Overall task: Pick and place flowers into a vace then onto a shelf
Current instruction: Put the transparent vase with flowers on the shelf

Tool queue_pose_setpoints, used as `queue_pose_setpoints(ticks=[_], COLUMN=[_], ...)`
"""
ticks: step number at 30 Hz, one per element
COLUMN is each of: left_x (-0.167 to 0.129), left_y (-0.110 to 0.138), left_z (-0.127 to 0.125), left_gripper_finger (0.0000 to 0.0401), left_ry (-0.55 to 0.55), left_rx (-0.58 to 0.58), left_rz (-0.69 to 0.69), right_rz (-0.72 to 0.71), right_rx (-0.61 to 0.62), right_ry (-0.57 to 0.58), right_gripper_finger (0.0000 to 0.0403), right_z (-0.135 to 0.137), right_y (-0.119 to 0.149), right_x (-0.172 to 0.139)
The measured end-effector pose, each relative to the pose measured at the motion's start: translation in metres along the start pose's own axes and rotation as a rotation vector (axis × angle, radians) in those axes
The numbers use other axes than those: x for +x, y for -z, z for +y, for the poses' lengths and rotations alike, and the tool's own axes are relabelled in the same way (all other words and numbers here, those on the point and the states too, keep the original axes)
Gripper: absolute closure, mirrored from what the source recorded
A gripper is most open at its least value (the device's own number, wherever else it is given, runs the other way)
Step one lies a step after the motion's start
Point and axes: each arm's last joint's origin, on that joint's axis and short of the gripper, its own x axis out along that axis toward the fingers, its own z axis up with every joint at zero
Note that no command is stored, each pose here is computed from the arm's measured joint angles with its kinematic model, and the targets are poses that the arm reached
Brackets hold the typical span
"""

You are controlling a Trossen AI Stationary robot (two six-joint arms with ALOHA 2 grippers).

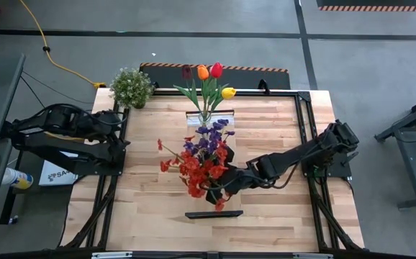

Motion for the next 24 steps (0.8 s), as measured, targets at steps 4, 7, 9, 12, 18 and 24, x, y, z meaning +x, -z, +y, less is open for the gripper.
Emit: queue_pose_setpoints(ticks=[4,7,9,12,18,24], left_x=[0.0000,0.0000,0.0000,0.0000,0.0000,0.0000], left_y=[-0.0002,-0.0003,-0.0003,-0.0004,-0.0004,-0.0004], left_z=[-0.0001,-0.0002,-0.0002,-0.0002,-0.0002,-0.0002], left_gripper_finger=[0.0004,0.0004,0.0004,0.0004,0.0004,0.0004], left_ry=[0.000,0.001,0.001,0.001,0.001,0.002], left_rx=[0.000,-0.001,-0.001,-0.002,-0.003,-0.004], left_rz=[-0.002,-0.004,-0.004,-0.005,-0.005,-0.004], right_rz=[0.022,0.048,0.059,0.065,0.078,0.093], right_rx=[-0.004,0.003,0.011,0.004,-0.017,-0.023], right_ry=[-0.007,-0.019,-0.021,-0.019,-0.044,-0.049], right_gripper_finger=[0.0234,0.0225,0.0216,0.0201,0.0176,0.0172], right_z=[-0.0028,-0.0051,-0.0061,-0.0061,-0.0067,-0.0082], right_y=[0.0007,0.0016,0.0022,0.0034,0.0025,0.0020], right_x=[0.0017,0.0030,0.0035,0.0041,0.0012,-0.0021])
